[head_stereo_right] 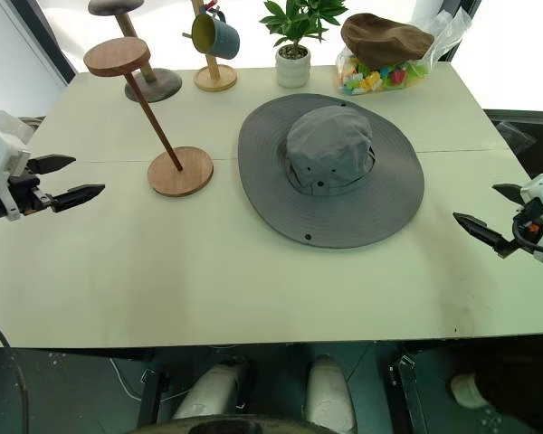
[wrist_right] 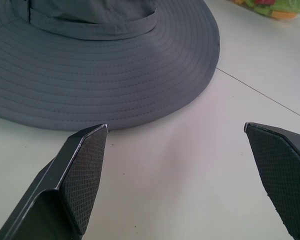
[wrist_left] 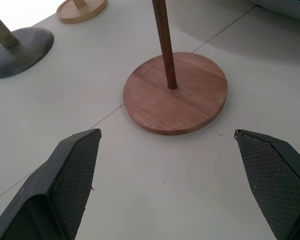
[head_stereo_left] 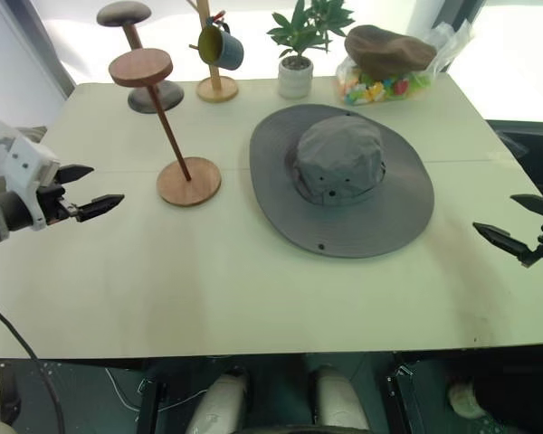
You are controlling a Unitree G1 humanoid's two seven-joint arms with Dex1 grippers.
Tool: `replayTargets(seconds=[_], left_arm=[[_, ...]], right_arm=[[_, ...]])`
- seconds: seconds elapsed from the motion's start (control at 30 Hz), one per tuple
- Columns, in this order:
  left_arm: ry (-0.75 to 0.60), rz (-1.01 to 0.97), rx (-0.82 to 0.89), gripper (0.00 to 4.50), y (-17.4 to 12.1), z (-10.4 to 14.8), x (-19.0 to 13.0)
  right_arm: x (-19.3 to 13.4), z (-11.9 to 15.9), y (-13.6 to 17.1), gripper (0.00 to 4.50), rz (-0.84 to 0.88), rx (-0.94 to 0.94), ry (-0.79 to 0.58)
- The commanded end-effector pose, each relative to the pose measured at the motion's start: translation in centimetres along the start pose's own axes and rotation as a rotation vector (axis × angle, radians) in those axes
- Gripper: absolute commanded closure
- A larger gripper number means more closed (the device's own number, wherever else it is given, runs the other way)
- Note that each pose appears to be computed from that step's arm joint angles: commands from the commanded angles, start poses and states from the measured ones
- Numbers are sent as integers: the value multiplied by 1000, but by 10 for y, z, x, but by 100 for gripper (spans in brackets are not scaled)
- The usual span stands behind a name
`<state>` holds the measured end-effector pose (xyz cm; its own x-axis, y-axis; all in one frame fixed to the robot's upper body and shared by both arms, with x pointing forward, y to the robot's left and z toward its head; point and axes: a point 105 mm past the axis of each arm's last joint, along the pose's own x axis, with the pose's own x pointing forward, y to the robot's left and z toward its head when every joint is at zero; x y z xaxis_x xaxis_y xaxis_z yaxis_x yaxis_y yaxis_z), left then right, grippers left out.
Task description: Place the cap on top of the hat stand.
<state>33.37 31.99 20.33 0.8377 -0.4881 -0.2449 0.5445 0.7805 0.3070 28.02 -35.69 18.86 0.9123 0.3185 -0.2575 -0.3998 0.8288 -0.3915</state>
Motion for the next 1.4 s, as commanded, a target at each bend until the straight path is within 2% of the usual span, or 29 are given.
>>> replayTargets(seconds=[0.03, 0.33, 0.47, 0.57, 0.63, 0.7, 0.77, 0.9, 1.07, 1.4], left_arm=[[-39, 14, 38, 0, 4, 14, -8], [-53, 9, 26, 0, 3, 20, 2], [-120, -117, 11, 0, -15, 50, 14], [-168, -337, 28, 0, -54, 80, 27], [-186, -449, 18, 0, -74, 91, 30], [-195, -644, -7, 0, -109, 103, 30], [-181, -791, -14, 0, -135, 106, 28], [-115, -923, 50, 0, -160, 94, 24], [-54, -1025, 133, 0, -172, 83, 17], [-107, -995, 158, 0, -166, 98, 24]], right_arm=[[-2, 16, -3, 2, -11, -52, -41], [-5, 23, -5, 2, -53, -93, -44], [-5, 36, -7, 2, -101, -199, -45], [-2, 46, 14, 2, -94, -401, -28], [0, 50, 30, 2, -81, -492, -36], [2, 52, 57, 2, -62, -621, -54], [4, 52, 81, 2, -44, -714, -68], [8, 38, 118, 2, 1, -780, -61], [20, 2, 153, 2, 50, -897, 6], [73, -27, 142, 2, -22, -1055, 64]])
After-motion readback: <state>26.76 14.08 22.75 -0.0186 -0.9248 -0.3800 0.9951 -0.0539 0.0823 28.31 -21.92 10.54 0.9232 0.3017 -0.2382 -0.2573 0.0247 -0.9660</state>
